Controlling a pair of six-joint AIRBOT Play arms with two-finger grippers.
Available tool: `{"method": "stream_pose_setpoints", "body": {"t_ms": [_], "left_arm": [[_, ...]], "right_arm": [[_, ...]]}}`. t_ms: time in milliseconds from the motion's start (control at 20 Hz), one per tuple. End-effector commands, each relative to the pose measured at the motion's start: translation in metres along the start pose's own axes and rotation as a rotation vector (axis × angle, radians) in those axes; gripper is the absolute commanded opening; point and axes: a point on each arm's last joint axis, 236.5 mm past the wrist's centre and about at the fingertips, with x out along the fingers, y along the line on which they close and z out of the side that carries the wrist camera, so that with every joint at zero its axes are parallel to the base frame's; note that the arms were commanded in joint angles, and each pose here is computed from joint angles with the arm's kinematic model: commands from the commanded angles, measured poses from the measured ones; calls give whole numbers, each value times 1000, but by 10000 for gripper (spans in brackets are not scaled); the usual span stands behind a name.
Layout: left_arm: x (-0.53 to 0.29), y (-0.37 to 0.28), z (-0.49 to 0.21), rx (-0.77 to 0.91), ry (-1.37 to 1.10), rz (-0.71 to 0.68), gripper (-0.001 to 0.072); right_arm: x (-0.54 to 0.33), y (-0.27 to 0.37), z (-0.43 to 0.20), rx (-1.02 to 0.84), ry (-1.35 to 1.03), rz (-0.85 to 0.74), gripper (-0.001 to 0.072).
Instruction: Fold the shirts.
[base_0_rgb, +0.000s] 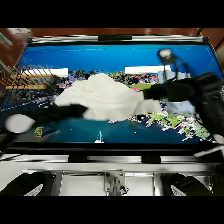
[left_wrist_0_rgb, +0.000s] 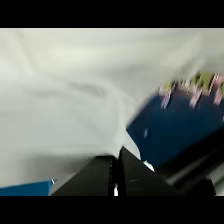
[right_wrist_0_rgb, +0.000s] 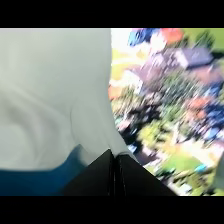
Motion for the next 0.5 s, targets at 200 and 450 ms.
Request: {"method": "stream_pose_setpoints", "body": {"t_ms": [200,450], "left_arm": [[-361,-145,192,427,-910,36,35],[-386,-149,169,464,-902,73,34]], "right_arm": [[-397,-19,140,-41,-1166,-32,62],[-473,-22,106,-19,-1304,-5,63]]}}
